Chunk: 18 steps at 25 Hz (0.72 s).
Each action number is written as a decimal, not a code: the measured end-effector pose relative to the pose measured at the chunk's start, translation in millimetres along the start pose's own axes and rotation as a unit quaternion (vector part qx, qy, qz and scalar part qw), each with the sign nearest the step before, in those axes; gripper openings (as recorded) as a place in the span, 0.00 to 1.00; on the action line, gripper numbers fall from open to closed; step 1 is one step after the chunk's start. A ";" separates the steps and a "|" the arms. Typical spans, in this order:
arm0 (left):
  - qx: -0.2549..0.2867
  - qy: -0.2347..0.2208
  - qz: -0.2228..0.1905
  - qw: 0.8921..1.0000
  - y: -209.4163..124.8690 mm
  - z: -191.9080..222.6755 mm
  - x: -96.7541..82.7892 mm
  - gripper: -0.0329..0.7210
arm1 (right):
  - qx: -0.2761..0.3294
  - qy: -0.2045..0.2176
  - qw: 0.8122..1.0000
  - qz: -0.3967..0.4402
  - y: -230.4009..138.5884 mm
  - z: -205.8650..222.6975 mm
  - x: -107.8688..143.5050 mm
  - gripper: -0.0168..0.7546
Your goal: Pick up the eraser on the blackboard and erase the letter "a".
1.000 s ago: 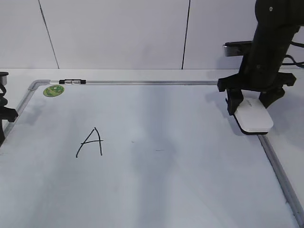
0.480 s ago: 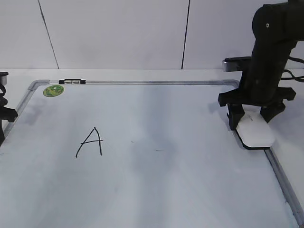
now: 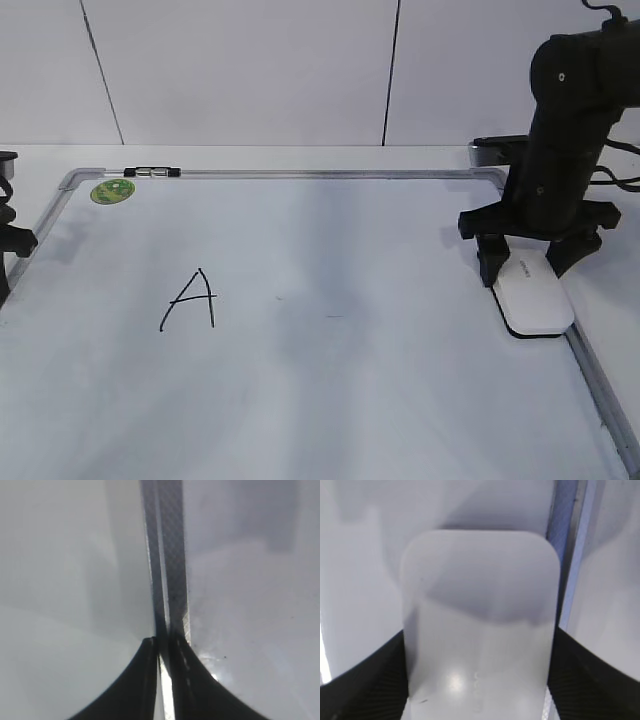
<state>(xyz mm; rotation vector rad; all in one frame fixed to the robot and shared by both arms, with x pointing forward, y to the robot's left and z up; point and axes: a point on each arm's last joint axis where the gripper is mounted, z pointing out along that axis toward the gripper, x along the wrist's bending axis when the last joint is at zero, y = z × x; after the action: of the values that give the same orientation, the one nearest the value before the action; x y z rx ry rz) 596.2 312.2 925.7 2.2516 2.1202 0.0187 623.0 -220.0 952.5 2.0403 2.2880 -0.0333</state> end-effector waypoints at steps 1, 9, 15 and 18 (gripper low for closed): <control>0.000 0.000 0.000 1.000 0.0 0.0 0.0 0.12 | 0.000 -0.001 1.000 0.000 0.0 0.0 -0.1 0.82; 0.001 0.000 0.000 1.000 -0.1 0.0 0.0 0.12 | 0.003 -0.002 1.000 -0.003 -0.2 -4.0 -0.5 0.84; 0.001 0.001 0.001 1.000 -0.2 0.0 0.1 0.14 | -0.030 0.002 1.000 -0.002 1.4 -28.5 -2.2 0.84; 0.003 0.006 0.007 1.000 -0.5 0.0 1.2 0.23 | -0.037 0.002 0.999 -0.002 0.5 -35.2 -2.8 0.84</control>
<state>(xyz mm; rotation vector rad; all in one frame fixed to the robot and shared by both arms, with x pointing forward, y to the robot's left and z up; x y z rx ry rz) 595.7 313.4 925.7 2.2763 2.1126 0.0280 622.3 -220.4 987.8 2.0020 2.2601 0.0552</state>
